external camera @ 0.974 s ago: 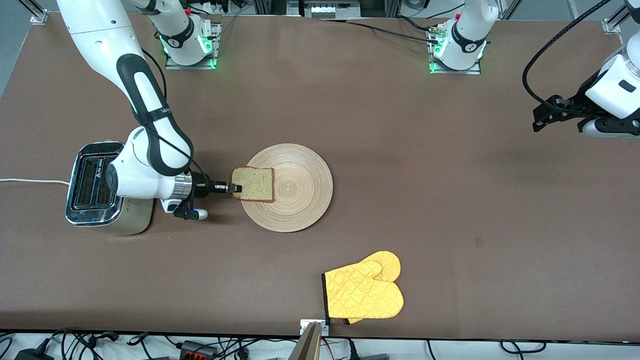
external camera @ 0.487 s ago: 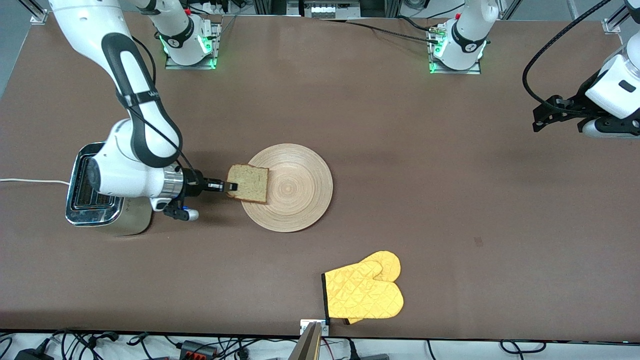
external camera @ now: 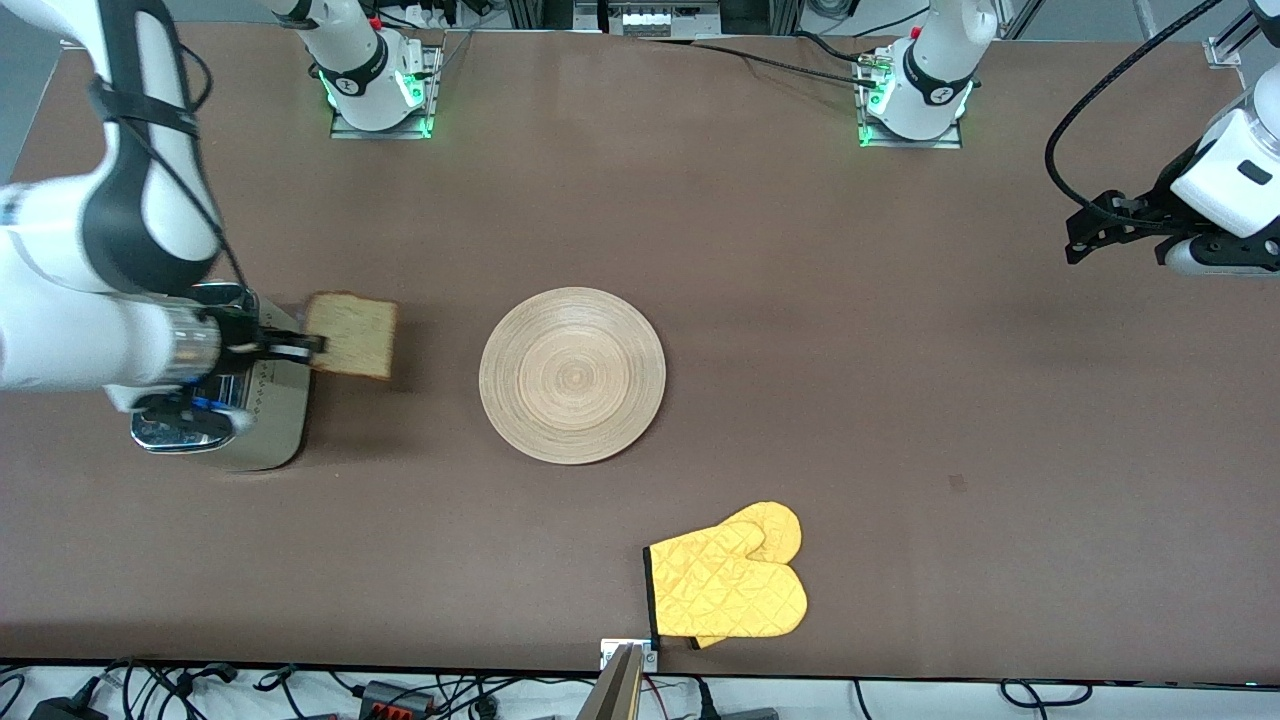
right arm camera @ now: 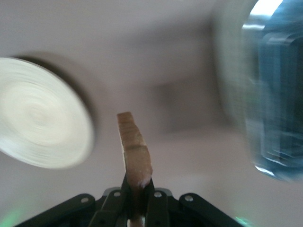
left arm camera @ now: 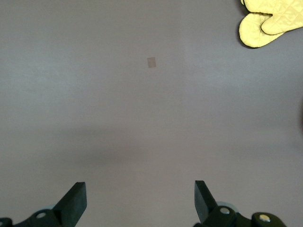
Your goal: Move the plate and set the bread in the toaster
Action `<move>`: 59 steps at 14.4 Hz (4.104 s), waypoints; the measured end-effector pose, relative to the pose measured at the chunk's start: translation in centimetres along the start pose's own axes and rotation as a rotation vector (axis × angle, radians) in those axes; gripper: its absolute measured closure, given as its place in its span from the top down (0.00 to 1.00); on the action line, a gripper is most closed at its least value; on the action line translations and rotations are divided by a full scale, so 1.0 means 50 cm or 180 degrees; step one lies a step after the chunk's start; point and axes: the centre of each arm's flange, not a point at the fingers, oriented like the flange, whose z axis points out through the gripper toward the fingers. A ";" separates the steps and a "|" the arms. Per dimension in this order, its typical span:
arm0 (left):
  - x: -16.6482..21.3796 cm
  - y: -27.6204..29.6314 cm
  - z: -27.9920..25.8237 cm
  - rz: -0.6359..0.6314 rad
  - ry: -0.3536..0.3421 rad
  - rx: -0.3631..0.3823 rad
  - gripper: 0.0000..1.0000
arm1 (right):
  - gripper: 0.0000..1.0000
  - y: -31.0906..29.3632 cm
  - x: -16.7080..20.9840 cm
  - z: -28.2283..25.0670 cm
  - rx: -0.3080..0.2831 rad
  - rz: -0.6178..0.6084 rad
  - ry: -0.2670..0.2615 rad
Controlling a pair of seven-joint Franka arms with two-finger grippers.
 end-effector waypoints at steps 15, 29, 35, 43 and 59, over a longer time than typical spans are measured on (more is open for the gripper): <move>0.000 0.000 0.000 0.0000 0.0000 0.0000 1.00 | 0.10 0.201 0.109 -0.009 -0.1228 -0.0739 0.0013; 0.000 0.000 0.000 0.0000 -0.0001 0.0000 1.00 | 0.10 0.101 0.073 -0.062 -0.1302 -0.0788 0.0077; 0.000 0.000 0.000 0.0000 -0.0001 0.0000 1.00 | 0.10 0.103 0.121 -0.027 -0.1323 -0.0825 0.0193; 0.000 0.000 0.000 0.0000 -0.0001 0.0000 1.00 | 0.15 0.078 0.154 0.011 -0.1297 -0.0648 0.0302; 0.000 0.000 0.000 0.0000 -0.0001 0.0000 1.00 | 1.00 0.176 -0.099 -0.281 -0.0191 -0.0401 0.0580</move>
